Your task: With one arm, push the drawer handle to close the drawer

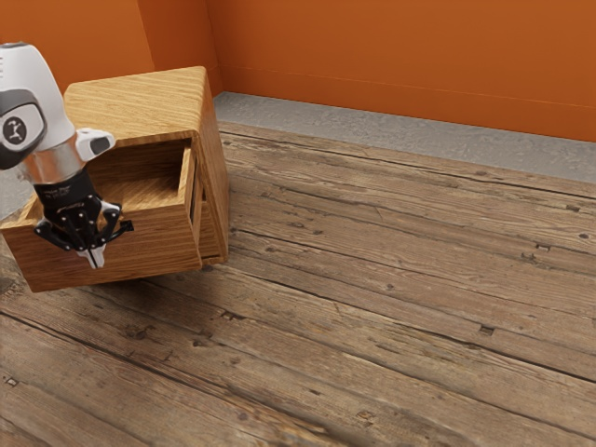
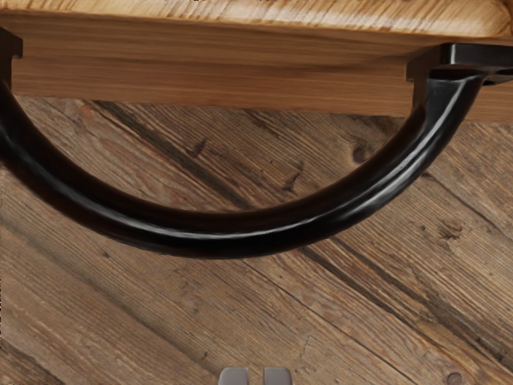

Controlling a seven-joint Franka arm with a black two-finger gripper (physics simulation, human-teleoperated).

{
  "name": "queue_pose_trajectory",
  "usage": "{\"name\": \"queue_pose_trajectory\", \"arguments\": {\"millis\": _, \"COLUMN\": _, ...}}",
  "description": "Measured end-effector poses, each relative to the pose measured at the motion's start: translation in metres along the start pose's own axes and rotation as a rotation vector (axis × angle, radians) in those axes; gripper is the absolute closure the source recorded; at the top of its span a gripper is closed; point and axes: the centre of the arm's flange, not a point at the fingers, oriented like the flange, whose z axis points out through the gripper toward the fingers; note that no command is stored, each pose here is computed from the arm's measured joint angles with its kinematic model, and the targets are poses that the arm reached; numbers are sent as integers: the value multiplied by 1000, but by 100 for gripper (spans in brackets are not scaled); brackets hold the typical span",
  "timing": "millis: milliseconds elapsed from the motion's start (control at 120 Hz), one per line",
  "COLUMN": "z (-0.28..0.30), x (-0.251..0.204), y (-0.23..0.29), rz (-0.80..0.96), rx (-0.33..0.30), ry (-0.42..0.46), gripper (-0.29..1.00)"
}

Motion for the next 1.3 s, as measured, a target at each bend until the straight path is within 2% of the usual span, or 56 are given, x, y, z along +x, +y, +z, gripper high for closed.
{"name": "queue_pose_trajectory", "arguments": {"millis": 392, "z": 6, "x": 22, "y": -2, "rz": -116, "rx": 88, "ry": 71, "gripper": 78}}
{"name": "queue_pose_trajectory", "arguments": {"millis": 750, "z": -4, "x": 56, "y": 9, "rz": -152, "rx": 74, "ry": 112, "gripper": 79}}
{"name": "queue_pose_trajectory", "arguments": {"millis": 1300, "z": -3, "x": 115, "y": 5, "rz": -186, "rx": 72, "ry": 115, "gripper": 79}}
